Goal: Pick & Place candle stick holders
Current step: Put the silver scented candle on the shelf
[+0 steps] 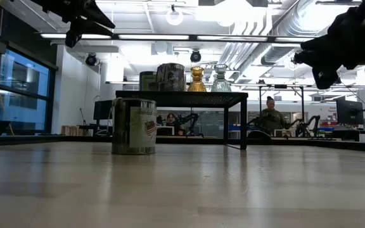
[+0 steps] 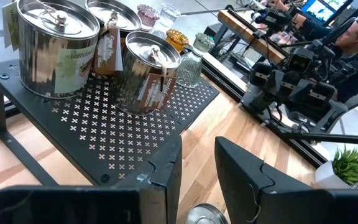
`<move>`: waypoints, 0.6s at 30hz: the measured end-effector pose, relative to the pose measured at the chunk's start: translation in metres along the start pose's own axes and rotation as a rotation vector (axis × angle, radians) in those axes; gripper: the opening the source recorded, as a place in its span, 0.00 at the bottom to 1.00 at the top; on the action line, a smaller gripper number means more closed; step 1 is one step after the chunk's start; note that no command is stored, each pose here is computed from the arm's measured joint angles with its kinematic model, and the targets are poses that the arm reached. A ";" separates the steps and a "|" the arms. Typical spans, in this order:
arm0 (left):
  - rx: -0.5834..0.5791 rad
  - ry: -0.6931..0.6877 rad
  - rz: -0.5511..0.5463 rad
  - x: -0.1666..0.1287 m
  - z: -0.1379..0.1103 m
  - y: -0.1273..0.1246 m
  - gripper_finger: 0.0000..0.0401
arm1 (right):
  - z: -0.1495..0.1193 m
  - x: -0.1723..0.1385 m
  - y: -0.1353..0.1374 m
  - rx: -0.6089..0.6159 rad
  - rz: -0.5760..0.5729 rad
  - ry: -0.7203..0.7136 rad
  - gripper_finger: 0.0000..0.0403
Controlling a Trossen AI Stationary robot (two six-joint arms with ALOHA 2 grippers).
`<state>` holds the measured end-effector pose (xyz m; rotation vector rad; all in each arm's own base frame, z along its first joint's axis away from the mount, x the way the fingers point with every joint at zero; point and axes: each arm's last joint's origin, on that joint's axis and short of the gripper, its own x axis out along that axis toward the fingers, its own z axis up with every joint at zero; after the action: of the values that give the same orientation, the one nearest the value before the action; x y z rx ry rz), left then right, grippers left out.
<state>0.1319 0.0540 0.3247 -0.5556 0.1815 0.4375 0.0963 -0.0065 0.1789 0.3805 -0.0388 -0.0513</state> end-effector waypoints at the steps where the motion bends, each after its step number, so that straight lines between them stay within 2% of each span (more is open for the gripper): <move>1: -0.003 0.000 0.000 0.000 0.000 0.000 0.23 | 0.000 -0.001 0.000 -0.003 -0.006 -0.004 0.30; 18: -0.022 0.025 0.012 0.007 -0.001 0.001 0.23 | -0.005 -0.002 -0.002 -0.115 -0.020 0.045 0.30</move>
<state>0.1375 0.0562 0.3213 -0.5824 0.2043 0.4443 0.0945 -0.0065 0.1736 0.2670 0.0122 -0.0649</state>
